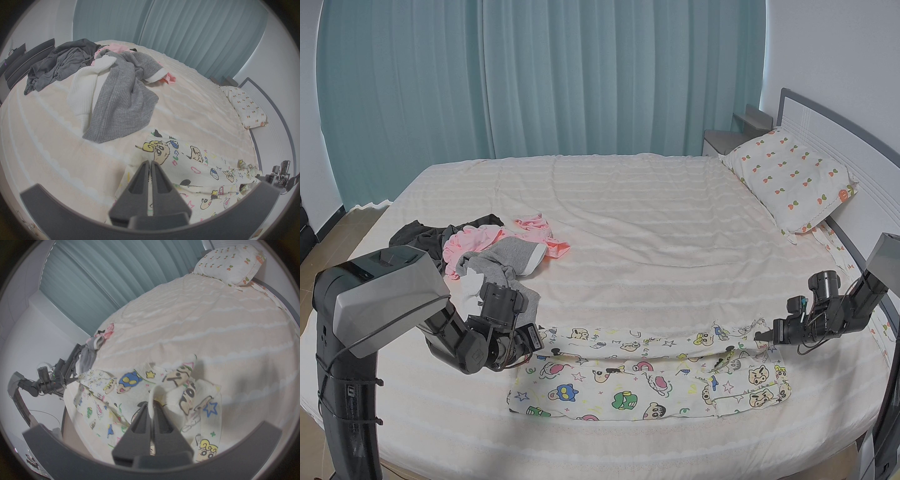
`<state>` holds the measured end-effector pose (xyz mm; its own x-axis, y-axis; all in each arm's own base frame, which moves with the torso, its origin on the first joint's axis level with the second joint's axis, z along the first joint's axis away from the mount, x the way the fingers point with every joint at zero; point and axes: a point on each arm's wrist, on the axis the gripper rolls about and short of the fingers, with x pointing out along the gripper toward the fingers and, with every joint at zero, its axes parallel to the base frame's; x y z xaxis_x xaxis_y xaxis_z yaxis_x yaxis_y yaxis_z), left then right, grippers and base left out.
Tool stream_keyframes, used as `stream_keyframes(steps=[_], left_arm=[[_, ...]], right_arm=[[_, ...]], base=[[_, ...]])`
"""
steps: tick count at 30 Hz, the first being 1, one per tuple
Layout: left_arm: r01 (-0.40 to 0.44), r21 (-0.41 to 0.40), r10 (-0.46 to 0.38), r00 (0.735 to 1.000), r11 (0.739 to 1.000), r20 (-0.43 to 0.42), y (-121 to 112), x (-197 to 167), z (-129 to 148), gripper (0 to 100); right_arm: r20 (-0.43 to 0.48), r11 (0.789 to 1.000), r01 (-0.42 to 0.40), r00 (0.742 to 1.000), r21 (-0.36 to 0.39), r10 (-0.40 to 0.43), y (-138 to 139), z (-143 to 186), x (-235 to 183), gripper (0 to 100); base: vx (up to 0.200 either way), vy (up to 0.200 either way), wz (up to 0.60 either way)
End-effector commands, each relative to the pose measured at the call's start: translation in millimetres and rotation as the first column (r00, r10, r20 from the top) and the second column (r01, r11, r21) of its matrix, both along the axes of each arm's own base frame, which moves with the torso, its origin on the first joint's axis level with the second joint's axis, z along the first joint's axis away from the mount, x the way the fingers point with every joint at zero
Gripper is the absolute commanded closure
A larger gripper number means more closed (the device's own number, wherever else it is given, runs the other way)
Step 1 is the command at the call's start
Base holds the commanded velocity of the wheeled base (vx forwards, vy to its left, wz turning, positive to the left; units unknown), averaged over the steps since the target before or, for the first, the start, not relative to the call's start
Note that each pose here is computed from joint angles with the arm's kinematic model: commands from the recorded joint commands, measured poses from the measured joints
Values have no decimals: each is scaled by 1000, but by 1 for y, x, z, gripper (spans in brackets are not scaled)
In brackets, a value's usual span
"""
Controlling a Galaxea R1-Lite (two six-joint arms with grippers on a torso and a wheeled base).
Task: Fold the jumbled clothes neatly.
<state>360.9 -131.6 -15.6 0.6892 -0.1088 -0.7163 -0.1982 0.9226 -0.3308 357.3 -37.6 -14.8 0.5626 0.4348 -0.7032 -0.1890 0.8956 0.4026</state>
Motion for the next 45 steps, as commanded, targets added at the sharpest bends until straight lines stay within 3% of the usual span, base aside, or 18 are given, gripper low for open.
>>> stream_keyframes(steps=[1, 10, 23, 24, 25, 33, 41, 44, 45], left_arm=[[11, 19, -10, 999, 1000, -48, -1, -10, -18, 100], [11, 25, -10, 997, 1000, -70, 1, -15, -22, 100], [8, 26, -6, 996, 1000, -93, 4, -23, -27, 100], [9, 24, -7, 996, 1000, -92, 4, -24, -27, 0], [7, 19, -6, 997, 1000, -81, 4, -23, -26, 0], [-40, -9, 39, 996, 999, -80, 12, -27, -25, 0], [-128, -71, 128, 992, 989, -14, 38, -31, 1, 0], [-169, -196, 172, 985, 966, -3, 54, -40, 23, 0], [-169, -196, 172, 985, 966, -3, 54, -40, 23, 0]], right_arm=[[-68, 1000, 1, 998, -9, -2, 2, -20, -10, 100], [-84, 999, -31, 996, -31, 28, 3, -24, -23, 100], [-99, 999, -17, 995, -49, 12, 0, -25, -27, 100], [-100, 999, -18, 995, -48, 13, 0, -26, -28, 100], [-103, 999, -18, 995, -48, 12, 0, -27, -28, 0], [-75, 998, 20, 997, -57, -24, -9, -12, -33, 0], [22, 994, 86, 996, -64, -85, -24, 28, -43, 0], [58, 992, 126, 991, -24, -124, -18, 52, -48, 0], [58, 992, 126, 991, -24, -124, -18, 52, -48, 0]], base=[[0, 0, 0], [0, 0, 0], [0, 0, 0], [0, 0, 0], [0, 0, 0], [0, 0, 0], [0, 0, 0], [0, 0, 0], [0, 0, 0]])
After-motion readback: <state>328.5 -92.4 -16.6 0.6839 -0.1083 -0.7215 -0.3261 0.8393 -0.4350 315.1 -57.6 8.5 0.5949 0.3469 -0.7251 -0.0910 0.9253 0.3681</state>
